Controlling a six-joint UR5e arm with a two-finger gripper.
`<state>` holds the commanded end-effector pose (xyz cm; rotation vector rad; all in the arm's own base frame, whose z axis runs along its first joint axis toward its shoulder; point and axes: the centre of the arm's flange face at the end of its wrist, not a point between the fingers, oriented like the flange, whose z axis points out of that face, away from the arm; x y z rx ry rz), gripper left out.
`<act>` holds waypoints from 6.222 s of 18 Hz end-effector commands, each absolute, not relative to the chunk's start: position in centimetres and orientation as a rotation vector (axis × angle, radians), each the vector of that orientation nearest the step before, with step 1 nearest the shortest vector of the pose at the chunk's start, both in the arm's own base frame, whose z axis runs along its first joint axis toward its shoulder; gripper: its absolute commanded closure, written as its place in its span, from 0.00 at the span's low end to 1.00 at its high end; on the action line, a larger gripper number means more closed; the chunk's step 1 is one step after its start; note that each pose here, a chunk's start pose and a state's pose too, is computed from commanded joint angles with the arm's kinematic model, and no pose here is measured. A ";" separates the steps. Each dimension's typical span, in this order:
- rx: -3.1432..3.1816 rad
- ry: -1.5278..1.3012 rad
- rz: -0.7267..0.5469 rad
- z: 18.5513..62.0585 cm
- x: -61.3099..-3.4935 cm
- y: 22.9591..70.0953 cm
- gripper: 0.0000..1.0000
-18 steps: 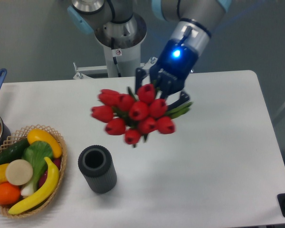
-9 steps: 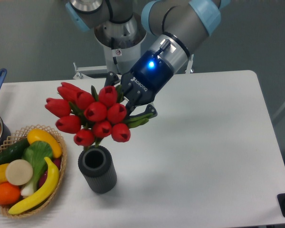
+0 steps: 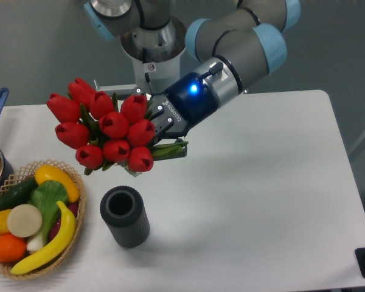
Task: Insert the flowers into the vase
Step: 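Carry the red tulip bunch toward the black vase, then lower the tulip stems into the black vase opening, then push the tulip bunch further down into the vase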
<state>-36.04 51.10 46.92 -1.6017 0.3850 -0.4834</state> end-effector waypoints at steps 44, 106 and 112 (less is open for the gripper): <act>-1.571 0.380 -0.596 35.7 -34.9 53.7 0.67; -1.690 0.315 -0.603 26.3 -34.9 51.2 0.66; -1.682 0.316 -0.580 25.9 -34.9 50.1 0.46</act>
